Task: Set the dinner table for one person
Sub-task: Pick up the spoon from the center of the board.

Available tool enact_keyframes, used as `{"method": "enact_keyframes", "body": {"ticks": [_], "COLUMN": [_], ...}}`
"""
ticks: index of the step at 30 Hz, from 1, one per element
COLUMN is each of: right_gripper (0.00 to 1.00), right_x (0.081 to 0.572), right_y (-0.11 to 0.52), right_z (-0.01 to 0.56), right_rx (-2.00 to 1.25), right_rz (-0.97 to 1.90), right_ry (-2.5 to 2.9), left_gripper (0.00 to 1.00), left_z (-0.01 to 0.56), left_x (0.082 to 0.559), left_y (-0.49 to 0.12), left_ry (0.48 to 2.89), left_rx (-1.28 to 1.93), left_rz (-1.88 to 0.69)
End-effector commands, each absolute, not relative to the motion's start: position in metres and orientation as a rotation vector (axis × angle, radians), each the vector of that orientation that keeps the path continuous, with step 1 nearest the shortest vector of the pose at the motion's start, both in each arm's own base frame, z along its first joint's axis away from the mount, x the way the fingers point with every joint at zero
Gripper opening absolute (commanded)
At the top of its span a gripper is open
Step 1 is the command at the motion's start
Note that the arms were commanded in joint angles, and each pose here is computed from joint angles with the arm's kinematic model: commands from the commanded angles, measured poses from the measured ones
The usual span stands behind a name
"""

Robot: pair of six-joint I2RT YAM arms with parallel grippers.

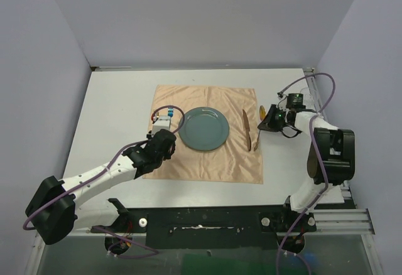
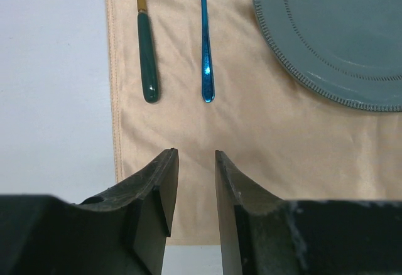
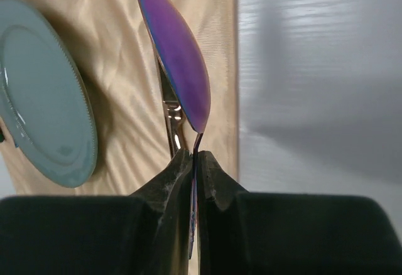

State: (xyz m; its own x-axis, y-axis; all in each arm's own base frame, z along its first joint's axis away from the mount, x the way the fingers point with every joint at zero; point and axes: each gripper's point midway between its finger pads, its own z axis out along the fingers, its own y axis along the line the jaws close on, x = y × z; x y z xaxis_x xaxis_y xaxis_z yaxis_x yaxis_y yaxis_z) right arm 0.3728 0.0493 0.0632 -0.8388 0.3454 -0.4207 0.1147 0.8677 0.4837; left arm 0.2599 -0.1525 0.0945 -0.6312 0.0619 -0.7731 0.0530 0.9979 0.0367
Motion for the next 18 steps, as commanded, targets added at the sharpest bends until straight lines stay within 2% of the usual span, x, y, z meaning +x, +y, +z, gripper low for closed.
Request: {"method": "enact_keyframes", "body": {"ticks": [1, 7, 18], "right_gripper": [0.0, 0.0, 0.0], "right_x": [0.406, 0.419, 0.415], "right_y": [0.106, 0.149, 0.156], "right_z": [0.079, 0.064, 0.096], "right_rx": [0.121, 0.003, -0.025], "right_rz": [0.913, 1.004, 1.003], "right_ry": [2.418, 2.441, 2.4], "left_gripper": [0.28, 0.28, 0.27], "left_z": [0.115, 0.114, 0.109], "left_x": [0.267, 0.265, 0.264], "left_y": [-0.162, -0.161, -0.166], "left_ry": [2.213, 2.223, 2.245], "left_rx": [0.029, 0.018, 0.026], "left_rz": [-0.046, -0.047, -0.057]}}
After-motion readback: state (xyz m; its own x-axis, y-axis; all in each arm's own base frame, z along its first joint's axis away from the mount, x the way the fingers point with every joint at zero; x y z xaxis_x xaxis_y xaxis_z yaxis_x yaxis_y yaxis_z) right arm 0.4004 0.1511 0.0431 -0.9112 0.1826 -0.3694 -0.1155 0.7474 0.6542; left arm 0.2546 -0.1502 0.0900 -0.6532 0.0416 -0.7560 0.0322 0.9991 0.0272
